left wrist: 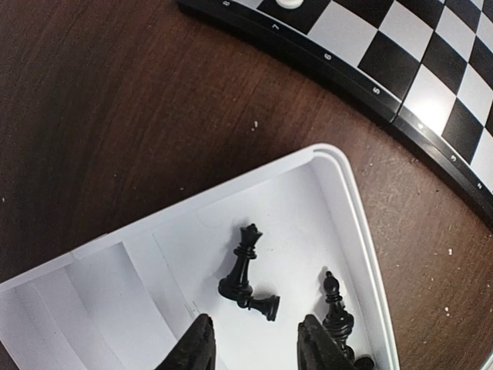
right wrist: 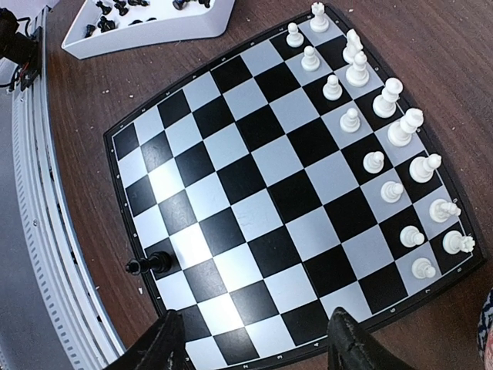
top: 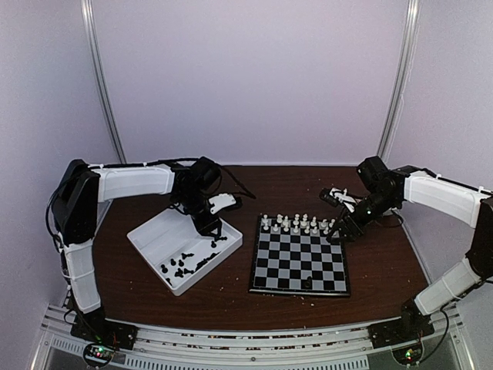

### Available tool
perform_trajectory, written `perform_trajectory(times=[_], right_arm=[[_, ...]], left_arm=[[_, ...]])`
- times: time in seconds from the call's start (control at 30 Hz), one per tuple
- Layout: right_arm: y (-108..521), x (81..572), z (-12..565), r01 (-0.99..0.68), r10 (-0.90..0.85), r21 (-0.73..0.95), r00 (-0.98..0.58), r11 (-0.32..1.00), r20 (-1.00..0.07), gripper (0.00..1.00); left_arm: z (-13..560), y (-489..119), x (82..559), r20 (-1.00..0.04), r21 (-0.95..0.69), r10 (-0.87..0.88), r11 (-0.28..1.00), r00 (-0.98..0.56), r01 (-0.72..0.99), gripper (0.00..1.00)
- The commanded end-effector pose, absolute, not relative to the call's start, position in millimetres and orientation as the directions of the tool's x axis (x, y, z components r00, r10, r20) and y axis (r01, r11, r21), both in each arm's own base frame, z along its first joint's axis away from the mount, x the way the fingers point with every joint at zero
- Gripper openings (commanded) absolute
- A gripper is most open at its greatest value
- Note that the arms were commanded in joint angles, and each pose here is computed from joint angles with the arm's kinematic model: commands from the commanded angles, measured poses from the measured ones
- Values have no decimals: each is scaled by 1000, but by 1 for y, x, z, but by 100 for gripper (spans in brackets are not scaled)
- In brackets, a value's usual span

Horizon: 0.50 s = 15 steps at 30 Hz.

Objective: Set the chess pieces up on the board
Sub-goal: Pick up the king from the storage box.

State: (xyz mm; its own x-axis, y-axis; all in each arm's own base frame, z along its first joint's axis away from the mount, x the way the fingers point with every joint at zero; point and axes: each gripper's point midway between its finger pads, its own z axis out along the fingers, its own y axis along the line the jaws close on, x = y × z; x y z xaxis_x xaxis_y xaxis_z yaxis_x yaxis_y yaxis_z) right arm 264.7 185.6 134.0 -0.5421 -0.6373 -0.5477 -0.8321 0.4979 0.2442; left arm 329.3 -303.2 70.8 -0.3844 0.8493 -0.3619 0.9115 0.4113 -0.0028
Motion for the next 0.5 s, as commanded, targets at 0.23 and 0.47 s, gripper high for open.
perform_trajectory(times=[0.23, 0.47], right_arm=[[194, 268, 139, -847, -619, 278, -523, 452, -587, 62], [194, 266, 137, -846, -623, 286, -526, 449, -578, 62]], left_arm=[[56, -312, 337, -361, 53, 875, 366, -324, 929, 34], [38, -311, 338, -314, 68, 893, 361, -324, 930, 34]])
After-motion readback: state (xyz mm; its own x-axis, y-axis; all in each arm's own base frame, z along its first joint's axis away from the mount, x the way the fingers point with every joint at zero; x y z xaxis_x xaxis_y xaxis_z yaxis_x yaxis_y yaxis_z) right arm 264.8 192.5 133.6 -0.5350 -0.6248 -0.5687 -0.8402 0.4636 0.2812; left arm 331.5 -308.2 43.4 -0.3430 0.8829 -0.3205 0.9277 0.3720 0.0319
